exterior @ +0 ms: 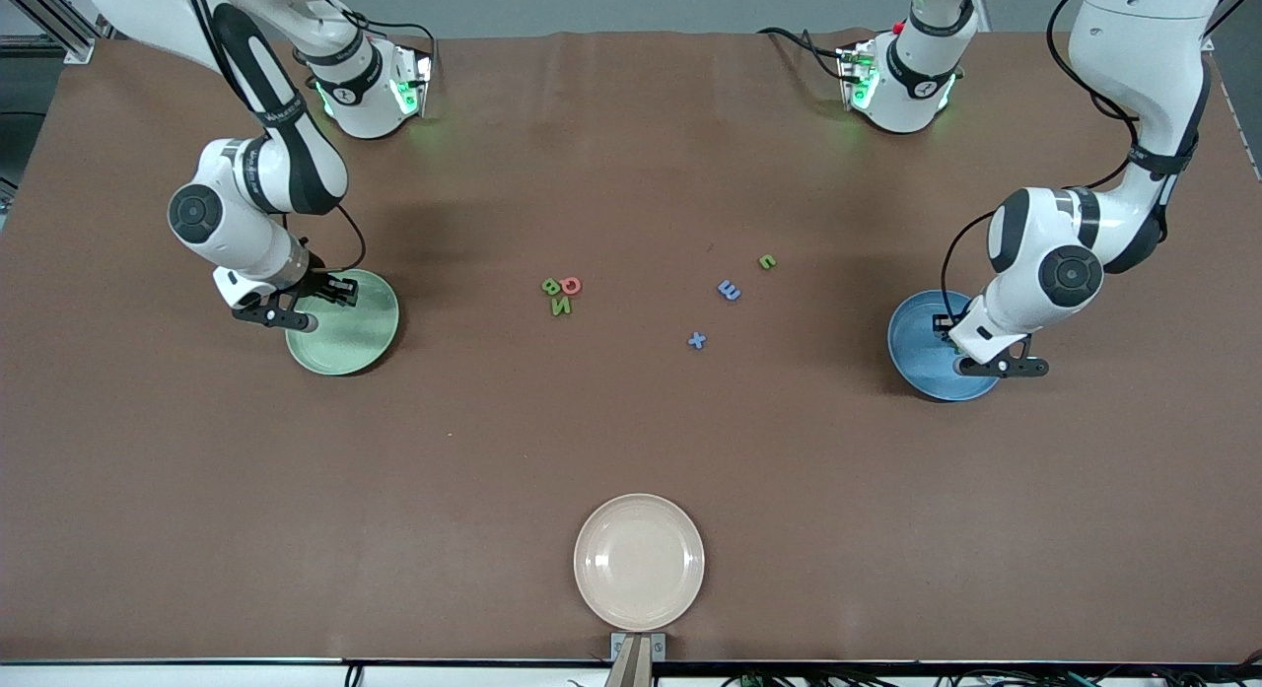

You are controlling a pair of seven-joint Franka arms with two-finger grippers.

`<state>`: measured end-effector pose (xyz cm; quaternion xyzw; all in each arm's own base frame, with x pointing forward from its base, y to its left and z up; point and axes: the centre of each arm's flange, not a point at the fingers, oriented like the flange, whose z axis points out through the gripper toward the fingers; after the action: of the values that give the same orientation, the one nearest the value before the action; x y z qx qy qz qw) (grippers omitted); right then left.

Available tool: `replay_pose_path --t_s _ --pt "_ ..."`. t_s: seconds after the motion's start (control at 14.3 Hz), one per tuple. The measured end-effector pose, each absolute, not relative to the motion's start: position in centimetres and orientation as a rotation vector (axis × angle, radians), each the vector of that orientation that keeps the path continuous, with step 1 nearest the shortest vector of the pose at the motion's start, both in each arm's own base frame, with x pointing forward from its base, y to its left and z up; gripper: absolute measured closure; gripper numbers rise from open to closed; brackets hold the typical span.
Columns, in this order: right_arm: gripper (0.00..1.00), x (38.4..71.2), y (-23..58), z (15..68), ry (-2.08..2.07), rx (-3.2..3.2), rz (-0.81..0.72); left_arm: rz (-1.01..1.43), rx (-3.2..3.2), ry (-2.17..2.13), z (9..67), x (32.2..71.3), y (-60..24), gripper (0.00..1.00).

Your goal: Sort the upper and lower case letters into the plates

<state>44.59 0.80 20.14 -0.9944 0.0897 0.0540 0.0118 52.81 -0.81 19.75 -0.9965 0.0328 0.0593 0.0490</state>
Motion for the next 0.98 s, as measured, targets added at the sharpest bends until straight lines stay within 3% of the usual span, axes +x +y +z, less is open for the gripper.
replay_pose_path --t_s 0.14,0.35,0.56,0.77,0.98 --pt "0.6 44.5 0.8 19.8 0.278 -3.102 0.177 0.135 -3.042 0.111 21.2 53.6 -2.1 0.29" --pt "0.32 45.1 1.0 20.2 0.275 -3.102 0.155 0.144 -3.037 0.073 24.5 54.3 -5.7 0.01" --pt "0.03 46.9 2.3 21.7 0.326 -3.096 0.137 0.129 -3.04 -0.057 27.7 54.7 -12.5 0.0" --pt "0.0 47.8 8.2 23.4 0.382 -3.096 0.147 0.076 -3.063 -0.282 29.3 54.0 -20.6 0.0" --pt "0.0 46.6 16.7 24.4 0.303 -3.105 0.116 0.088 -3.05 -0.543 28.2 52.7 -28.2 0.0"
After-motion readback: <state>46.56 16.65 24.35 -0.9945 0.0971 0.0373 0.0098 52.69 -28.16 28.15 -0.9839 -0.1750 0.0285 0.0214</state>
